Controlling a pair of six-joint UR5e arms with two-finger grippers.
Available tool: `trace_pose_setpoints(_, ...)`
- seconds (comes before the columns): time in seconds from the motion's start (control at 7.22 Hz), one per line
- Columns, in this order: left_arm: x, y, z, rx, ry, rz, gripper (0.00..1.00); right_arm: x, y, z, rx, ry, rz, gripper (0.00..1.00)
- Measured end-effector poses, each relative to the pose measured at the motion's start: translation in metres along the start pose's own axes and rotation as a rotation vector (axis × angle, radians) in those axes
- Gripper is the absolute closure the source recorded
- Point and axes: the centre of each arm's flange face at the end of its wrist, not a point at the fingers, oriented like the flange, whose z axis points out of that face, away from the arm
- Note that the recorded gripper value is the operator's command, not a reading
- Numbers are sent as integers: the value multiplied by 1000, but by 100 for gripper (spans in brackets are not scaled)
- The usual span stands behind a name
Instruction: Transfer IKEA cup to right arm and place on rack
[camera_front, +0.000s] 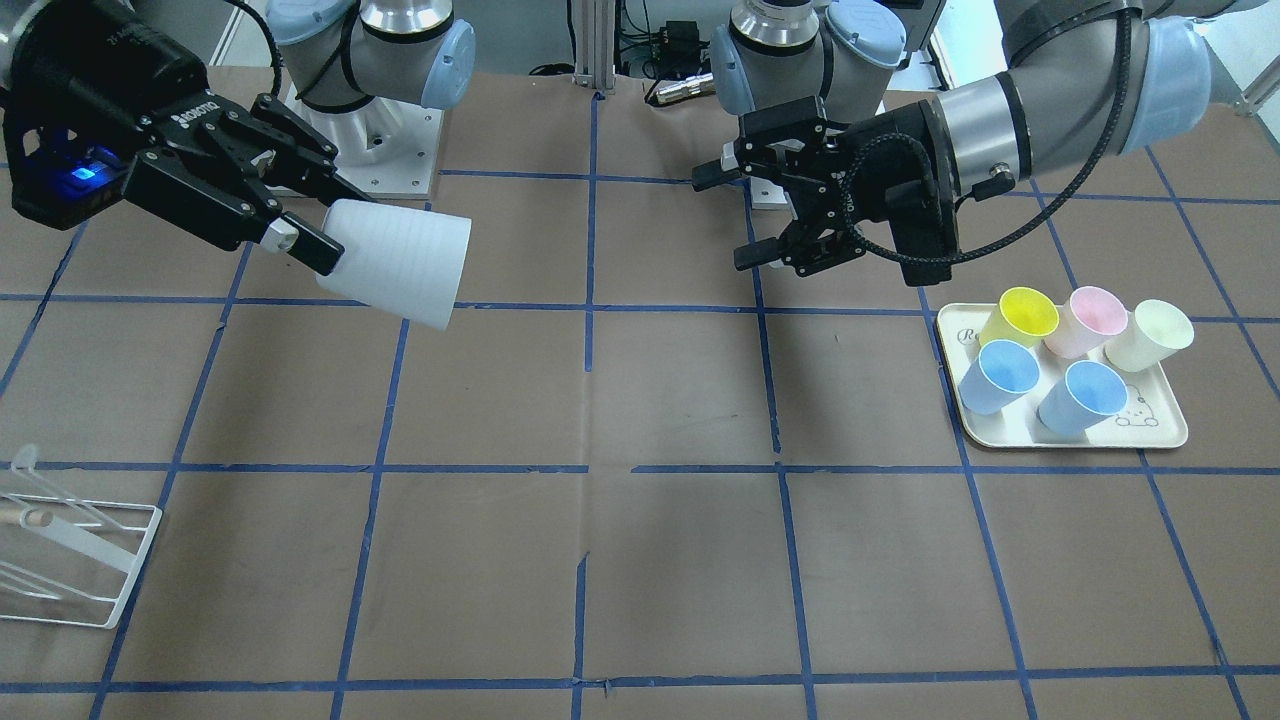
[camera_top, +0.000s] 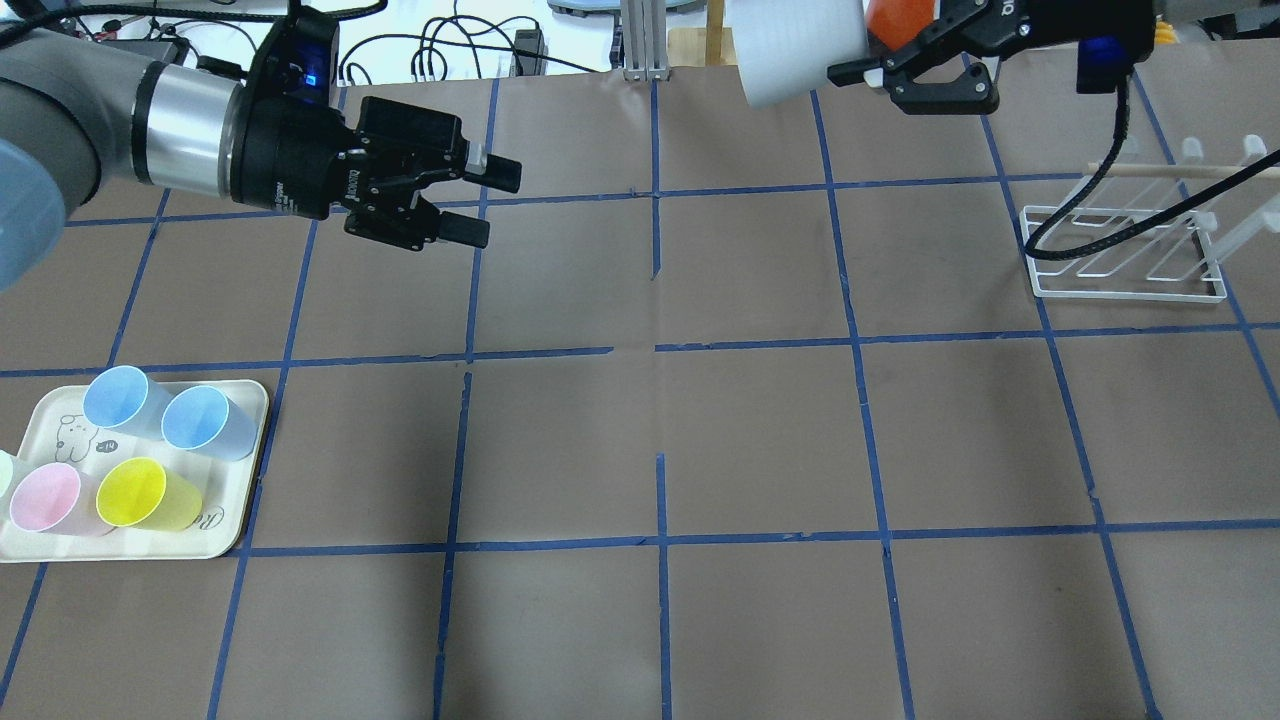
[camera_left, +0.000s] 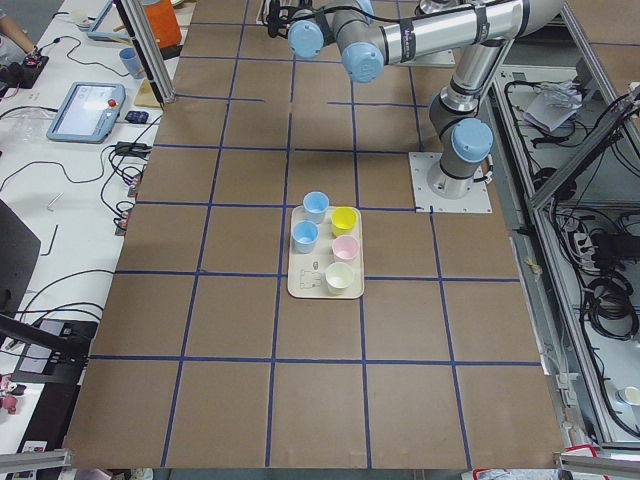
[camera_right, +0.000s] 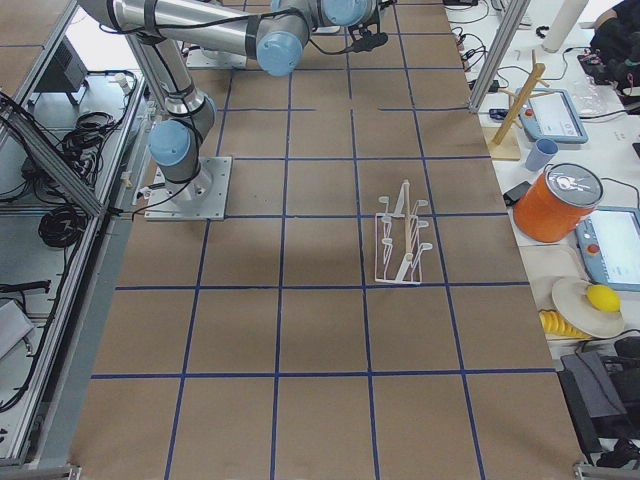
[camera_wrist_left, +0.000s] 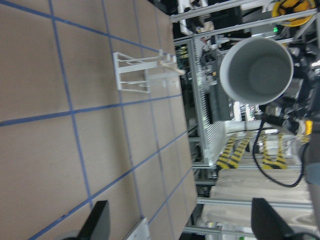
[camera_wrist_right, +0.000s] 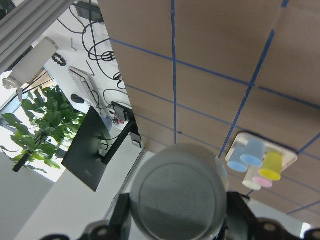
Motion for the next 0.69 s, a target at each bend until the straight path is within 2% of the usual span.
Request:
trace_pose_setpoints(0.14,-12,-4,-8,-39,-167,-2,0,4,-10,-1,82,63,-157,100)
trace_pose_setpoints(0.28,-22,-10,-14,-49,-313,3,0,6,-22,-4,171,165,-337,100)
trace_pose_setpoints(0.55,-28,-11,-14,-115,-607,38,0,-8,-52,-21,342,459,-687,100)
trace_pose_setpoints(0.69,-21,-11,-14,-149,-724,68,0,-24,-65,-32,408,586,-799,100)
